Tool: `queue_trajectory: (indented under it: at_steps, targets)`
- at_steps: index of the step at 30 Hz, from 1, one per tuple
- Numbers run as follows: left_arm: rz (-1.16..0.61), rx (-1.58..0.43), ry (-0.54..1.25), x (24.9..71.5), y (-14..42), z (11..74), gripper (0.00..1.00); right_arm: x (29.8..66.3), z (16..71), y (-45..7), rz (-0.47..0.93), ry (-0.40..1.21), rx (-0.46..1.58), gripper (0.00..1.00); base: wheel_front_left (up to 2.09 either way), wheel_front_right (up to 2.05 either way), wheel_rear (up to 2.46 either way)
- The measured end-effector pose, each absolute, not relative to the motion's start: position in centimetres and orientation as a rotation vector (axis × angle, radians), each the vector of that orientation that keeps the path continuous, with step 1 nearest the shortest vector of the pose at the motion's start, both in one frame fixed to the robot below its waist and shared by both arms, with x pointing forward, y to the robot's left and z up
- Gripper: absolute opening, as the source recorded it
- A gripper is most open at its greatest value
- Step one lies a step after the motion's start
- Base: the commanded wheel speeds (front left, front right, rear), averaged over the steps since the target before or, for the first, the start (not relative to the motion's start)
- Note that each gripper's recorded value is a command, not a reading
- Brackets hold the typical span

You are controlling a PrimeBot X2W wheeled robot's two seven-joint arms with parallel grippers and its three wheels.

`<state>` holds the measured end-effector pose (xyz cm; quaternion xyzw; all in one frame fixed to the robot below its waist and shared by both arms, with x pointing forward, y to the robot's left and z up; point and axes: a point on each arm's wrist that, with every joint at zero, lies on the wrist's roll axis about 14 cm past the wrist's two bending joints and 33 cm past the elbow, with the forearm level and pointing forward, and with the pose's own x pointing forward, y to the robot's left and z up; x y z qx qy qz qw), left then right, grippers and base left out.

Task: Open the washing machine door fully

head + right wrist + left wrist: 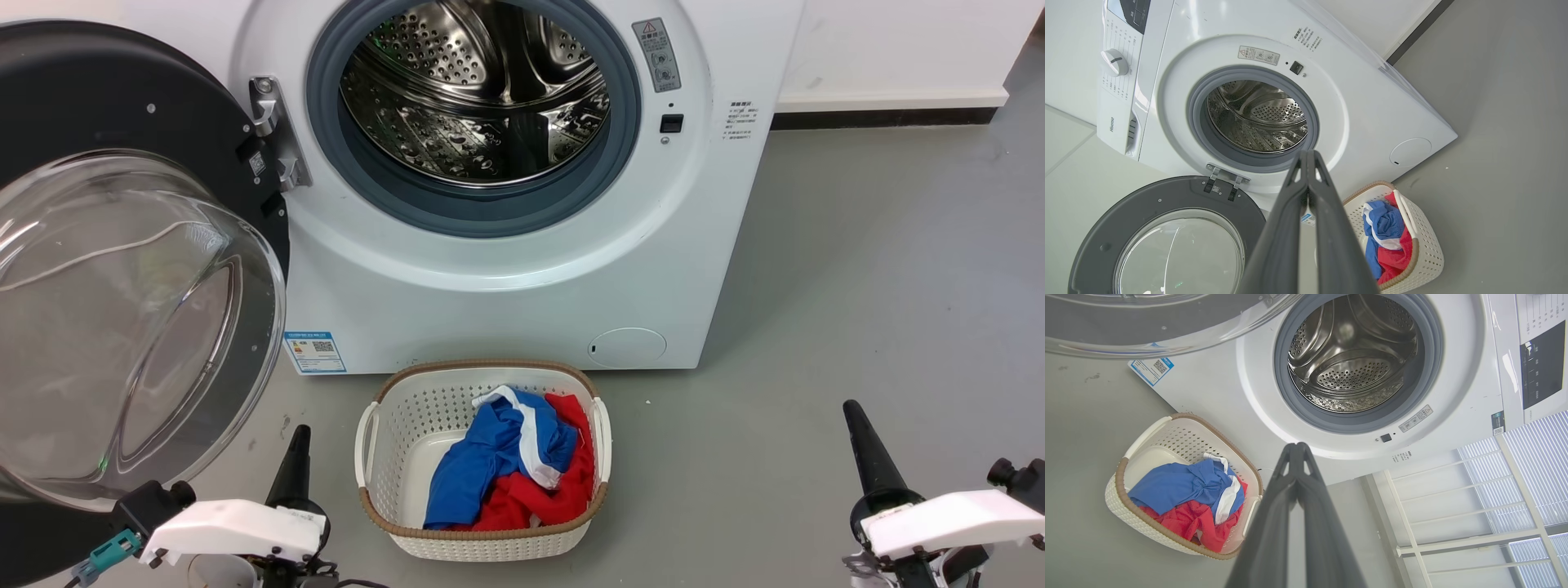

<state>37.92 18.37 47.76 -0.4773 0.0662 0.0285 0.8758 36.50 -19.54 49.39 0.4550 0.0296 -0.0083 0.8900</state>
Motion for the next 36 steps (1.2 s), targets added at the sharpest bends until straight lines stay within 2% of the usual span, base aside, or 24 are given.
queue_trajectory:
  at_steps: [36]
  targets:
    - [0.040,-1.353,0.081,38.5,19.2,49.1,0.00,37.9,50.0,-20.0,-0.020,0.030,1.327,0.00,0.00,0.00,0.00]
